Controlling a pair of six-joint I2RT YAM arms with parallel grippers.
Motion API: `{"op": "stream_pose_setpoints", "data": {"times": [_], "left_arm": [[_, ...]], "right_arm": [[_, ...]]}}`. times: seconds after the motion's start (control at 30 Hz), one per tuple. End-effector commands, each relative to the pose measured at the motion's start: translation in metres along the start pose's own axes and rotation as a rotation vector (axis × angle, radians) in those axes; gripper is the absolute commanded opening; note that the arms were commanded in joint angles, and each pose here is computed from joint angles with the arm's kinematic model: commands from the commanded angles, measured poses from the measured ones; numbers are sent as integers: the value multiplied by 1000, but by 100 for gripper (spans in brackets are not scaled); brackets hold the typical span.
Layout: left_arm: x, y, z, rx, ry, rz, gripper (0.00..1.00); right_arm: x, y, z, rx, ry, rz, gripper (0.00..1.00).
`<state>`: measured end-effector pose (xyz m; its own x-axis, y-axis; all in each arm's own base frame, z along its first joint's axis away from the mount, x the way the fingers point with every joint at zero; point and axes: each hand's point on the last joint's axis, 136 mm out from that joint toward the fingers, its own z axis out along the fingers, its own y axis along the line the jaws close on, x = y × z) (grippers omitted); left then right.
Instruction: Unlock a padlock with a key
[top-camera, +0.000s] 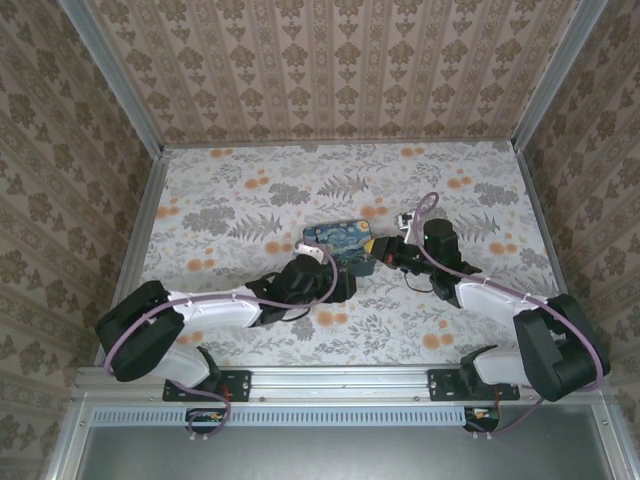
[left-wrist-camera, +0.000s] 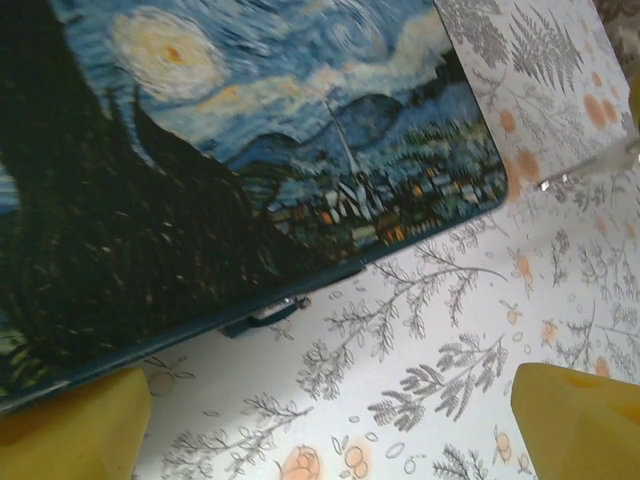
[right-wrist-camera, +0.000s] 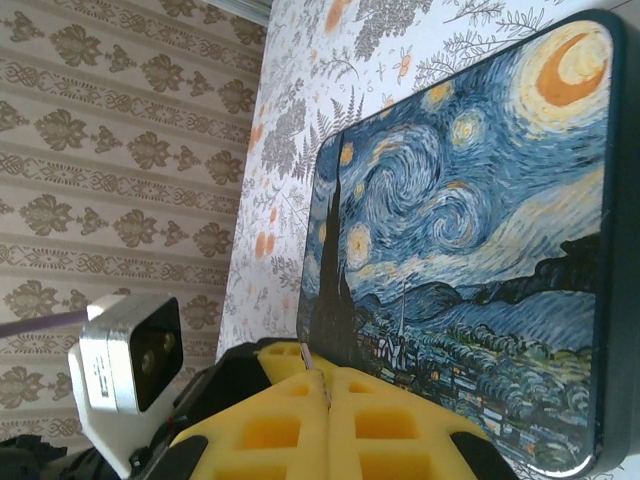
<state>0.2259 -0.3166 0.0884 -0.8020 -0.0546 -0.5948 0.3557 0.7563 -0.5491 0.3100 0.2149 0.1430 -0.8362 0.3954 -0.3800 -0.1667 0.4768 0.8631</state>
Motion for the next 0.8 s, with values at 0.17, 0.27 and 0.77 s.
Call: {"op": "stream_pose_setpoints", "data": {"times": [0.17,0.27,0.77], "left_arm": [[-14,-11,-17,80,-27,53,95],[-4,-15,-22,108,-13,83,95],[28,-10,9,92,83,277,93]], "right_arm": [[-10,17,10,-23,-32,-45,0],[-9,18,13,-21,-28,-45,0],[-15,-3,42,37,-21,-29,0]]}}
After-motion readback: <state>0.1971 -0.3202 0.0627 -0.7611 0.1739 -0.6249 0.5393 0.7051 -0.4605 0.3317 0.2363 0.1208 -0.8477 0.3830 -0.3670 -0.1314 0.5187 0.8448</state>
